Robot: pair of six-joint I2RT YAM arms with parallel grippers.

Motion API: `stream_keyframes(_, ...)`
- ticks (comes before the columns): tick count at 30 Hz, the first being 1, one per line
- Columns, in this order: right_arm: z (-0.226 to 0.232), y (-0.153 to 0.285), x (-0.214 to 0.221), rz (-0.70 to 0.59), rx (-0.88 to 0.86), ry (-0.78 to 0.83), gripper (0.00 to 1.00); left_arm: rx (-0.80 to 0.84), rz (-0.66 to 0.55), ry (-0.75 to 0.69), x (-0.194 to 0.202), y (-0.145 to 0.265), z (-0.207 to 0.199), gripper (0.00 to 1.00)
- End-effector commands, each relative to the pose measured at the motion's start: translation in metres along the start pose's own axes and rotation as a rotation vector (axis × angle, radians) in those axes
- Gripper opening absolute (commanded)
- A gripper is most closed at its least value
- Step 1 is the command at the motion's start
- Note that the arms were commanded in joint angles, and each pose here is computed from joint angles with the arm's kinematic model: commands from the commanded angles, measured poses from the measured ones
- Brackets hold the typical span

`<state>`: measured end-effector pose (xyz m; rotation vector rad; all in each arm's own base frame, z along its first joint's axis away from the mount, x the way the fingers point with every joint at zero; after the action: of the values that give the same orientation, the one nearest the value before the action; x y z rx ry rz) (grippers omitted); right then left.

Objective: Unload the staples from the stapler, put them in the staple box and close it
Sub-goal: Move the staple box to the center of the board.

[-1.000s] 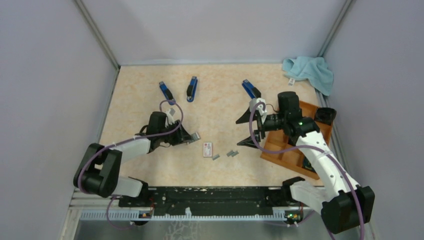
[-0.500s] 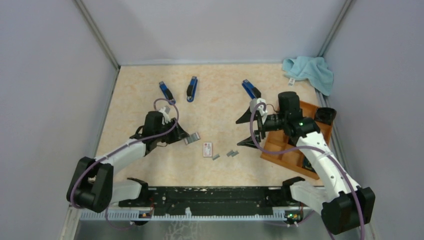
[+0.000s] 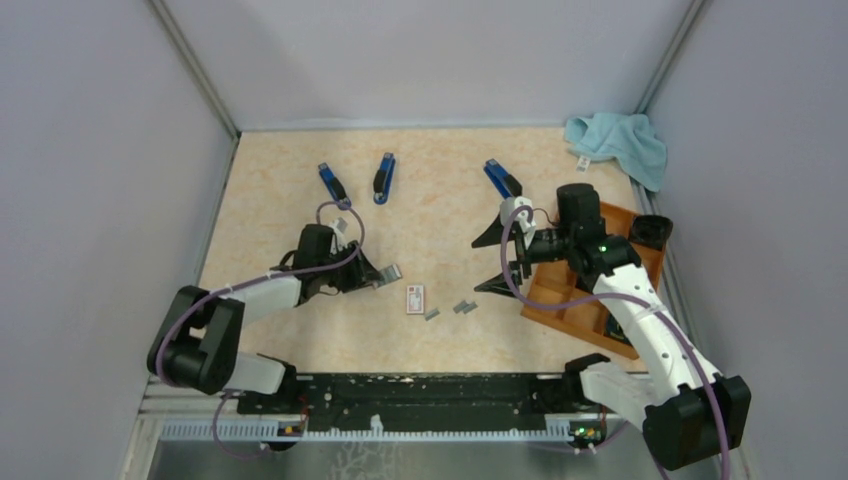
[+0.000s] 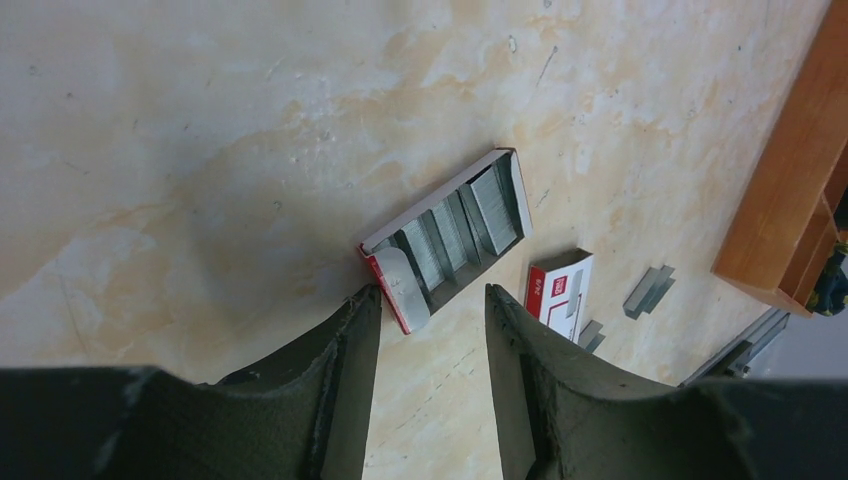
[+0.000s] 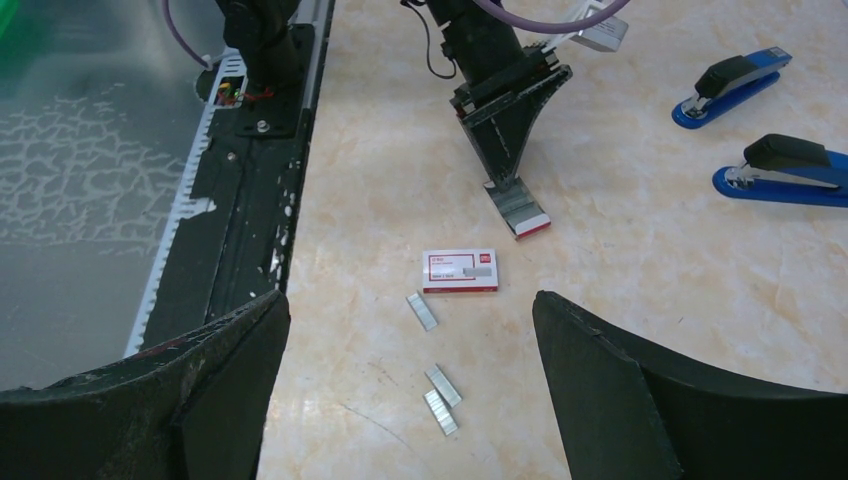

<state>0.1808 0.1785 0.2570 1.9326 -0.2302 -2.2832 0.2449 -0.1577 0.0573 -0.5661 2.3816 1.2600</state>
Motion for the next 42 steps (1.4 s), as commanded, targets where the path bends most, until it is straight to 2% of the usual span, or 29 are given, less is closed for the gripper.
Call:
stream_keyframes(1,0.007,0.001,-0.02,-0.039,-0.026,0.092,0.93,0.028,0.016,0.006,0.0,-0.007,-0.003,0.49)
stream_keyframes(11,0.007,0.001,-0.02,-0.039,-0.026,0.091,0.92,0.095,0.027,0.002,-0.013,-0.023,-0.018,0.41)
stream_keyframes(27,0.006,0.0,-0.018,-0.04,-0.028,0.089,0.93,0.193,0.071,-0.031,-0.013,-0.048,-0.051,0.4)
stream_keyframes(37,0.005,0.0,-0.015,-0.042,-0.029,0.101,0.93,0.227,0.067,-0.083,-0.025,-0.059,-0.067,0.42)
stream_keyframes(39,0.005,0.0,-0.014,-0.045,-0.029,0.109,0.93,0.23,0.031,-0.109,-0.03,-0.055,-0.069,0.43)
stream_keyframes(42,0.003,0.0,-0.014,-0.06,-0.021,0.107,0.99,0.241,-0.06,-0.164,-0.041,-0.039,-0.074,0.52)
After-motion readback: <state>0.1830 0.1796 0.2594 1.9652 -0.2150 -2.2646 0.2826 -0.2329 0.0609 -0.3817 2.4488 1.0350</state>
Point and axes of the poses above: each gripper's point midway between its finger pads, its own y axis back along the fingers, its own z axis along the line the jaws close on, x = y × z, the point moved 4 cm from there along y, back along the fingers, and after that the axes turned 10 degrees about -y, right-handed, at the moved point
